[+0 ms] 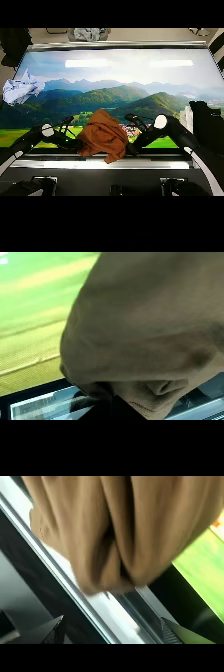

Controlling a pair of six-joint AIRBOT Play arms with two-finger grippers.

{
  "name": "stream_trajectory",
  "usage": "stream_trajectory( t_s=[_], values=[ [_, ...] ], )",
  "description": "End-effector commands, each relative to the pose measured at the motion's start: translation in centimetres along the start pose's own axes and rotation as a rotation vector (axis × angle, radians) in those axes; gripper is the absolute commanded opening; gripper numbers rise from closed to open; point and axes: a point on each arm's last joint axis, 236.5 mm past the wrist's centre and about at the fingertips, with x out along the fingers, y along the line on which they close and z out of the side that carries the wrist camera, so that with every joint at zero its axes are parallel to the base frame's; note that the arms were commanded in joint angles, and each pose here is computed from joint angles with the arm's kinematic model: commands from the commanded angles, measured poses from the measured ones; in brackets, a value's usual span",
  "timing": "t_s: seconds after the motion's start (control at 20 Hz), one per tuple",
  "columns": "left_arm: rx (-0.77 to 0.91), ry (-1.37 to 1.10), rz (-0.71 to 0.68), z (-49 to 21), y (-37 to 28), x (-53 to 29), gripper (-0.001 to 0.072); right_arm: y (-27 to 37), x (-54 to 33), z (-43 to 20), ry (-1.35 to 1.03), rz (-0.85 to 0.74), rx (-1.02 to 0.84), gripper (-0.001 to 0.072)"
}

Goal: Fold the shirts.

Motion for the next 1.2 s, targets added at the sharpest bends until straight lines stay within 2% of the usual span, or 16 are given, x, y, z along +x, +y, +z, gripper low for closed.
stream_trajectory(
  t_s=[0.0,0.15,0.2,0.25,0.3,0.45,0.55,0.65,0.75,0.85,0.9,1.0,1.15],
  values=[
    [0.001,-0.005,-0.004,0.1,-0.2,0.0,0.0026,0.4,1.7,1.8,-0.099,0.058,0.091,0.0717],
    [0.005,-0.012,-0.006,0.2,-0.3,-0.2,0.0026,-0.5,2.9,1.7,-0.094,0.056,0.128,0.0696],
    [0.006,-0.015,-0.006,0.2,-0.3,-0.2,0.0026,-0.6,3.2,1.8,-0.094,0.063,0.138,0.0592],
    [0.009,-0.021,-0.007,0.3,-0.4,-0.4,0.0027,-0.6,3.4,2.1,-0.101,0.068,0.149,0.0376],
    [0.014,-0.034,-0.010,0.6,-0.6,-0.7,0.0026,-0.7,3.4,2.3,-0.111,0.067,0.152,0.0033],
    [0.080,-0.154,-0.006,3.5,-2.0,-4.2,0.0024,-0.2,1.8,3.5,-0.137,0.050,-0.005,0.0044],
    [0.171,-0.356,0.009,7.6,-4.2,-10.8,0.0023,-0.5,-2.4,4.9,-0.154,-0.071,-0.175,0.0044],
    [0.273,-0.641,0.040,11.3,-7.3,-21.6,0.0023,-0.8,-10.4,7.7,-0.224,-0.310,-0.362,0.0044],
    [0.351,-0.946,0.047,11.9,-10.9,-34.4,0.0023,0.7,-22.5,10.6,-0.392,-0.619,-0.510,0.0044],
    [0.420,-1.232,0.026,8.8,-14.8,-46.5,0.0023,5.8,-35.8,11.3,-0.665,-0.882,-0.605,0.0044],
    [0.469,-1.375,0.007,5.9,-17.0,-52.2,0.0022,9.2,-40.7,10.6,-0.803,-0.944,-0.634,0.0044],
    [0.548,-1.578,-0.039,-0.2,-20.2,-59.7,0.0023,15.3,-47.0,7.7,-1.025,-0.958,-0.646,0.0044],
    [0.628,-1.681,-0.156,-5.9,-23.1,-63.1,0.0023,19.2,-48.9,4.4,-1.147,-0.879,-0.617,0.0045]
  ],
)
